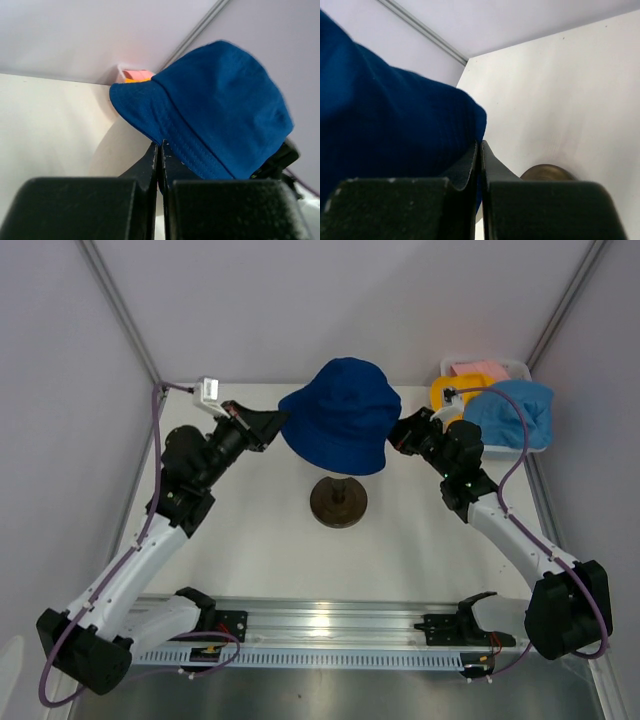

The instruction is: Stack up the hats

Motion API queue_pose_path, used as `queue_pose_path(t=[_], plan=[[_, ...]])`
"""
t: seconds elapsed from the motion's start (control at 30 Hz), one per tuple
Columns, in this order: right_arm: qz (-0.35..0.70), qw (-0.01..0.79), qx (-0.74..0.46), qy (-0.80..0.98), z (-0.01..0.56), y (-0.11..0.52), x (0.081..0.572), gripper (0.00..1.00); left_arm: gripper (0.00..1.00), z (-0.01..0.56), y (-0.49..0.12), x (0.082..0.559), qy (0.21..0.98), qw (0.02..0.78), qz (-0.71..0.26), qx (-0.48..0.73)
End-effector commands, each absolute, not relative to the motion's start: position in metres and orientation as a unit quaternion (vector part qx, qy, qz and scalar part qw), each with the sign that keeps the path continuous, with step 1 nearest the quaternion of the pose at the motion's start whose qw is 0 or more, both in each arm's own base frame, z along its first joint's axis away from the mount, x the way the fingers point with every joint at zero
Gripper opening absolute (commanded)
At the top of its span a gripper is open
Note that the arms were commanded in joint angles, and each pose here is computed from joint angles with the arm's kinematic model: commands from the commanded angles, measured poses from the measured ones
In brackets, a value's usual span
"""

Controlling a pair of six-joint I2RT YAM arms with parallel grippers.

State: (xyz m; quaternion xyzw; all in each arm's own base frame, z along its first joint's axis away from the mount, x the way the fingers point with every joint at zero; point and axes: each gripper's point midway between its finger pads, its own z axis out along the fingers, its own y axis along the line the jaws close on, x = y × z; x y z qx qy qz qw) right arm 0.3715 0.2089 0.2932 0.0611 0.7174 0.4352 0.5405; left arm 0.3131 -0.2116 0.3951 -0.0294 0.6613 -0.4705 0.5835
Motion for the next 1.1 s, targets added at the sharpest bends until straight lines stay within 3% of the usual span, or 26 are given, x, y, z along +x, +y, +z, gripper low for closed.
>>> queue_pose_path(t=[0.0,0.47,0.67,0.77,0.9,1.03,1.07], plan=[[0.390,0.577,0.060,0.715,0.295,0.198,0.383,0.00,0.01,0.385,-0.185,0.311,0.633,0.657,-0.409,-0.021],[0.381,0.598,0.056,0.703,0.312,0.194,0.399,0.00,0.01,0.354,-0.190,0.314,0.639,0.657,-0.400,0.003],[0.386,0.590,0.074,0.705,0.327,0.172,0.423,0.11,0.01,0.358,-0.196,0.307,0.623,0.662,-0.416,0.024],[0.375,0.603,0.085,0.699,0.337,0.152,0.432,0.37,0.01,0.355,-0.198,0.305,0.620,0.659,-0.425,0.024],[0.333,0.627,0.101,0.697,0.352,0.119,0.442,0.50,0.02,0.359,-0.201,0.302,0.613,0.659,-0.434,0.027],[0.252,0.661,0.106,0.699,0.369,0.080,0.454,0.69,0.21,0.367,-0.202,0.299,0.609,0.659,-0.440,0.028],[0.229,0.672,0.109,0.696,0.382,0.070,0.460,0.79,0.28,0.367,-0.201,0.299,0.610,0.659,-0.439,0.025]])
